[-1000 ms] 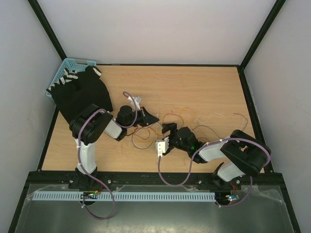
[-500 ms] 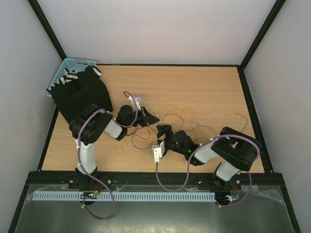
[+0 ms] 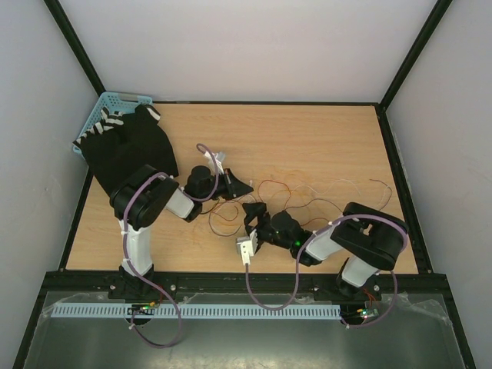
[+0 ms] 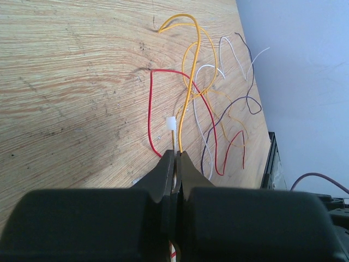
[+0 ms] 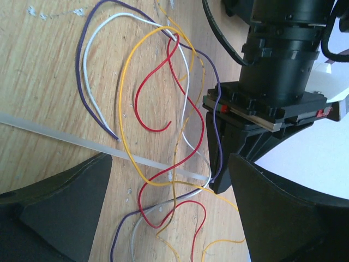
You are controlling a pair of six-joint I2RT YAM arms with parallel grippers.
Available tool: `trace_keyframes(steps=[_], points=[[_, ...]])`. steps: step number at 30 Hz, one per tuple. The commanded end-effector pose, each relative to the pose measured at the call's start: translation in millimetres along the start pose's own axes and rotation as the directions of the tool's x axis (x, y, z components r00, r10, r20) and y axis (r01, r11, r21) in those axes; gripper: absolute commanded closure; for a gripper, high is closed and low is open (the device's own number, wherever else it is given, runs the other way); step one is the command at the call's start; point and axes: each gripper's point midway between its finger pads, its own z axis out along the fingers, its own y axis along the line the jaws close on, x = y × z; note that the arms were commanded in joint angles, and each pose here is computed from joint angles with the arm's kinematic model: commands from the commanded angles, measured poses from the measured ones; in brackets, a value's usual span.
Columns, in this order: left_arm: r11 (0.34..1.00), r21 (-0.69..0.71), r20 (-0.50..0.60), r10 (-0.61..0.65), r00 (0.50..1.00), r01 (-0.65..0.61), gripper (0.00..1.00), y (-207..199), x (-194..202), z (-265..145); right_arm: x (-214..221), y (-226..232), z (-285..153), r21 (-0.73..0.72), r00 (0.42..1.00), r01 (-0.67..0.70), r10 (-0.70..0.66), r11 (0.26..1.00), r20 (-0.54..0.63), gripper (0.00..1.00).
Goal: Zip-tie the wires
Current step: Tie the cable at the center of the board.
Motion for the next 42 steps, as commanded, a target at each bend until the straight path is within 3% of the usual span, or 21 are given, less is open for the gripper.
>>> trace_keyframes(steps=[1, 8, 31, 38, 42], points=[[0.999, 0.043, 0.017, 0.023, 1.000, -0.023, 1.00, -16, -11, 4, -2, 22, 1, -0.064, 1.000, -0.011, 0.011, 0.998, -0.004, 0.01], [0.999, 0.041, 0.012, 0.021, 1.000, -0.022, 1.00, -15, -10, 4, -8, 27, 1, -0.070, 1.000, -0.007, 0.007, 0.998, -0.001, 0.00], [0.999, 0.034, 0.005, 0.008, 1.000, -0.008, 1.00, -12, -8, 6, -24, 47, 8, -0.142, 1.000, -0.011, 0.013, 0.990, 0.008, 0.19], [0.999, 0.037, 0.001, 0.006, 1.000, -0.006, 1.00, -13, -8, 6, -26, 51, 12, -0.155, 1.000, -0.009, 0.011, 0.988, 0.010, 0.29], [0.999, 0.035, 0.001, 0.003, 1.000, -0.003, 1.00, -13, -7, 6, -25, 52, 13, -0.159, 1.000, -0.014, 0.015, 0.987, 0.004, 0.40]])
